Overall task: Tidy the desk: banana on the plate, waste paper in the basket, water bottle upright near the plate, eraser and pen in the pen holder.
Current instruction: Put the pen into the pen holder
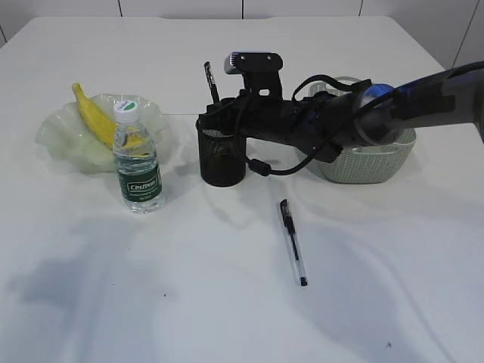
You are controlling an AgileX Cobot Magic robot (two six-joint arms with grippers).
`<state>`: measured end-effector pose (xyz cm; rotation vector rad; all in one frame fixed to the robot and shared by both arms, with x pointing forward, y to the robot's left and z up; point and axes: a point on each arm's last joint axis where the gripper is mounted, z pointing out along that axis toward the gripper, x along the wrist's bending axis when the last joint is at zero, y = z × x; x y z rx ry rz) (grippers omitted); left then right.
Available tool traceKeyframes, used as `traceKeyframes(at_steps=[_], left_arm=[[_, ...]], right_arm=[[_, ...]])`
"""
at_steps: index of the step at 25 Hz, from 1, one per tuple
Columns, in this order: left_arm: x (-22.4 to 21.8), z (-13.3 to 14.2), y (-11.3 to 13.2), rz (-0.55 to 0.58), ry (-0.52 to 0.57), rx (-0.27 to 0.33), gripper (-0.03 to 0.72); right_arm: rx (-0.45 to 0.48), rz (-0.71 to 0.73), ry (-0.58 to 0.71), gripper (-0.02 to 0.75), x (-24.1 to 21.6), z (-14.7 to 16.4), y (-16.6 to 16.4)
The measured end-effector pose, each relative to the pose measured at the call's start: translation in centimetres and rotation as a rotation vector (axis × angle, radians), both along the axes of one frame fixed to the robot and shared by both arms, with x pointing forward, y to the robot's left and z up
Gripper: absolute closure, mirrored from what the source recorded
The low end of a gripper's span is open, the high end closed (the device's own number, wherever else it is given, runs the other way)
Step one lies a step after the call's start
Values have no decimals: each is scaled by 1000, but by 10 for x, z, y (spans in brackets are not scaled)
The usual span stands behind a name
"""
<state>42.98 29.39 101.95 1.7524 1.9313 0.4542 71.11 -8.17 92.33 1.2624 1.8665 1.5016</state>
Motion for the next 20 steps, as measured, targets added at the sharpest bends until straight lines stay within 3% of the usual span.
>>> traceKeyframes(at_steps=[20], left_arm=[[0,0,0,0,0,0,298]], right_arm=[[-9,-7,8,640,0,-1,-1]])
